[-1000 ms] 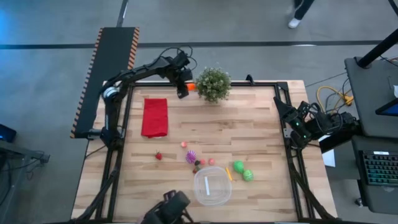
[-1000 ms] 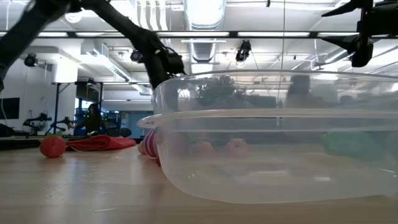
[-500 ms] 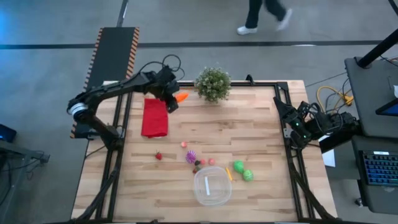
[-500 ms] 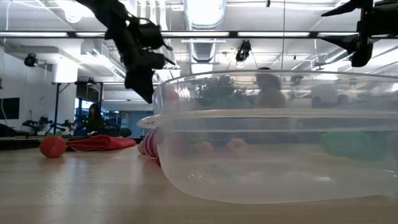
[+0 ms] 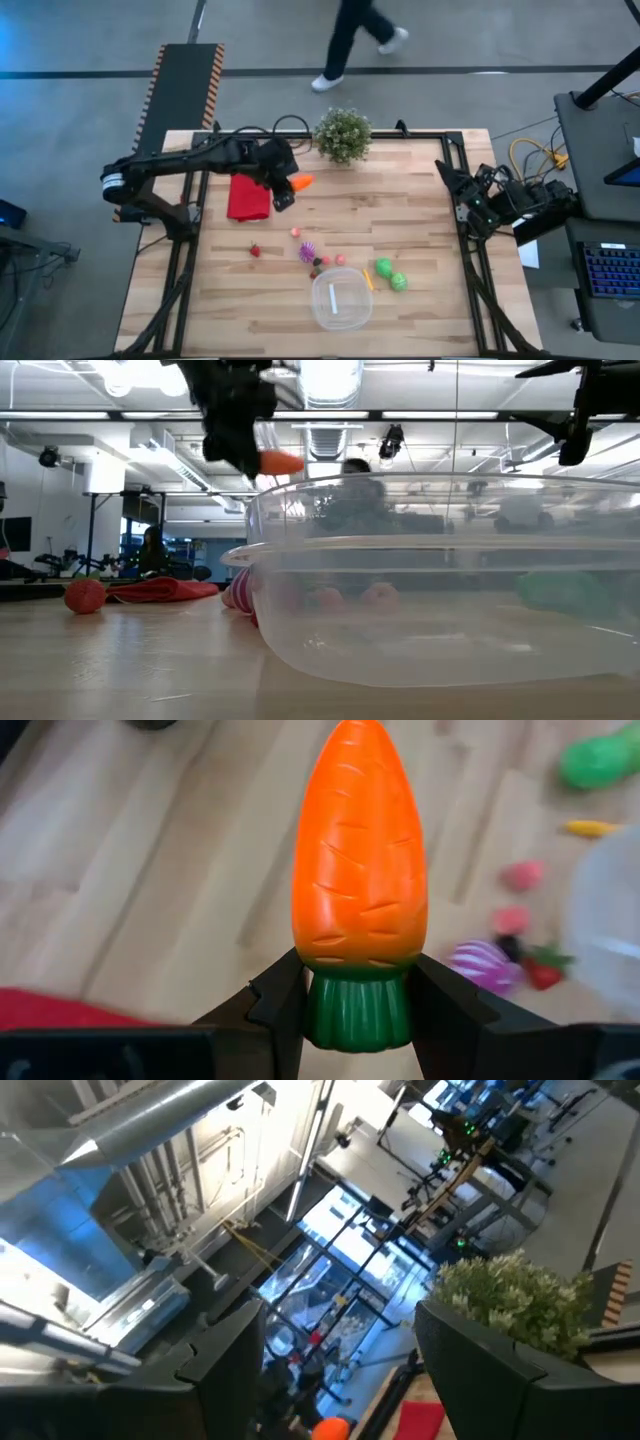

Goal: Pick and placing Produce into tupperware
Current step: Put the orange carrot into the transparent bin

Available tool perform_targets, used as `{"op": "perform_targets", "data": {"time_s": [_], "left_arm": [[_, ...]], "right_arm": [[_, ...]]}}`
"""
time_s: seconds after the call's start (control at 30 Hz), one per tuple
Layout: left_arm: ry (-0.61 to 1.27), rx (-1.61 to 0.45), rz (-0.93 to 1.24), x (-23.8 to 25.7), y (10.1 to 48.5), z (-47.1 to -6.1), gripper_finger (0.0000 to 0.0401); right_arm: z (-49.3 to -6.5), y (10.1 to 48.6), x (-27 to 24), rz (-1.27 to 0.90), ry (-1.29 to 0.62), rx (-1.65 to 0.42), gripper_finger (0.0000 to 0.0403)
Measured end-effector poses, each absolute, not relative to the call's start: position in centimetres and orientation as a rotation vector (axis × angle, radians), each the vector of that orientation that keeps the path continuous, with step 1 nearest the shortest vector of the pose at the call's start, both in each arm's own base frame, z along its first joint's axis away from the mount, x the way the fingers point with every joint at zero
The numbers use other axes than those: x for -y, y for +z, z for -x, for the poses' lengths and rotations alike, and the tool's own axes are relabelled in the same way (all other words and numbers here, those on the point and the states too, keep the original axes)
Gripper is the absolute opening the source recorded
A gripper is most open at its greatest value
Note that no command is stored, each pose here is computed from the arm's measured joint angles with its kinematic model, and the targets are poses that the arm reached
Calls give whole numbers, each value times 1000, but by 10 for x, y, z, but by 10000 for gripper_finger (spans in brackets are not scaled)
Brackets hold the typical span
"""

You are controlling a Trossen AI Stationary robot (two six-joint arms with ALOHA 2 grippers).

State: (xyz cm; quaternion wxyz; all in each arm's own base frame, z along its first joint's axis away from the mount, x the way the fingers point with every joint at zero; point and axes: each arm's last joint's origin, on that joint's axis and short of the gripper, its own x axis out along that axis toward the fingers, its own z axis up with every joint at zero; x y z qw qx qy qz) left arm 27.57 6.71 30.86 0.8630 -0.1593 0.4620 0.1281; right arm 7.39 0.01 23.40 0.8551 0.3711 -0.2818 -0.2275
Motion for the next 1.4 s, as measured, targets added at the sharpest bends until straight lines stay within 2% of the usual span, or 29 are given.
{"op": "perform_targets", "data": {"time_s": [0.3, 0.8, 1.1, 1.4], "left_arm": [[172, -964, 367, -12, 318, -305, 125], [61, -998, 300, 79, 321, -355, 125], [44, -1077, 306, 117, 288, -372, 125], [37, -1016, 406, 143, 263, -392, 125]], "right_arm": [[-81, 225, -5, -842, -351, 498, 249], [-88, 221, -13, -906, -99, 388, 249], [-89, 219, -14, -927, -66, 354, 249], [-91, 211, -15, -969, -89, 282, 249]]}}
